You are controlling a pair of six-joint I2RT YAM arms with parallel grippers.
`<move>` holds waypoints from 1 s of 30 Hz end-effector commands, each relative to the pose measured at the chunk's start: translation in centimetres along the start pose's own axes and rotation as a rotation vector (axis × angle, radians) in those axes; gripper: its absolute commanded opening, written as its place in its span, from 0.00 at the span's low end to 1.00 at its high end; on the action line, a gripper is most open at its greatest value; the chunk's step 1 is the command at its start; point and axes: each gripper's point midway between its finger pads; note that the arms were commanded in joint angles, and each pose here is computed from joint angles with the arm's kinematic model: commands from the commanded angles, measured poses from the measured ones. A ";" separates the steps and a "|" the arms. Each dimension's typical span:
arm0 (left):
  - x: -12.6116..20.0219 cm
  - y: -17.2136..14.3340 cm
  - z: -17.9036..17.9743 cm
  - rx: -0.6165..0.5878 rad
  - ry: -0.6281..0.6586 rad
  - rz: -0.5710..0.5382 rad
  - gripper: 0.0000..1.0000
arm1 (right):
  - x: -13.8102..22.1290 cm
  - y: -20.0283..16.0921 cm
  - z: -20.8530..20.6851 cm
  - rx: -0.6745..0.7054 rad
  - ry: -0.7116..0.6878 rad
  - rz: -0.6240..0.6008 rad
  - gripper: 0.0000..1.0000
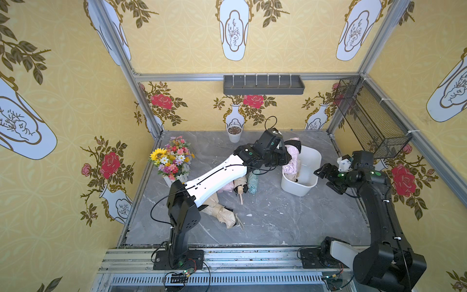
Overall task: Put the umbrella into the storage box
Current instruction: Place the umbrella in the storage box.
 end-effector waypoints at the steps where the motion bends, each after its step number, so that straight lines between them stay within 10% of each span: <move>1: -2.6 0.4 -2.7 -0.066 -0.139 0.024 0.08 | 0.3 -0.2 -0.1 -0.001 0.021 0.008 0.83; 19: -13.9 -1.5 3.5 -0.063 -0.182 0.149 0.08 | 0.3 1.1 -0.2 -0.134 0.089 -0.058 0.82; 25: -14.3 -1.3 2.3 -0.087 -0.264 0.138 0.55 | 0.3 1.2 0.0 -0.125 0.094 -0.055 0.82; 30: -13.0 -0.3 1.5 -0.104 -0.257 0.105 0.68 | 1.0 1.7 0.5 -0.104 0.098 -0.069 0.82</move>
Point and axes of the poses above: each gripper's point midway between its finger pads, its own x axis back along the fingers, its own z axis along the line the jaws close on, y = z × x, and after that the axes turned 3 degrees about x, right-handed
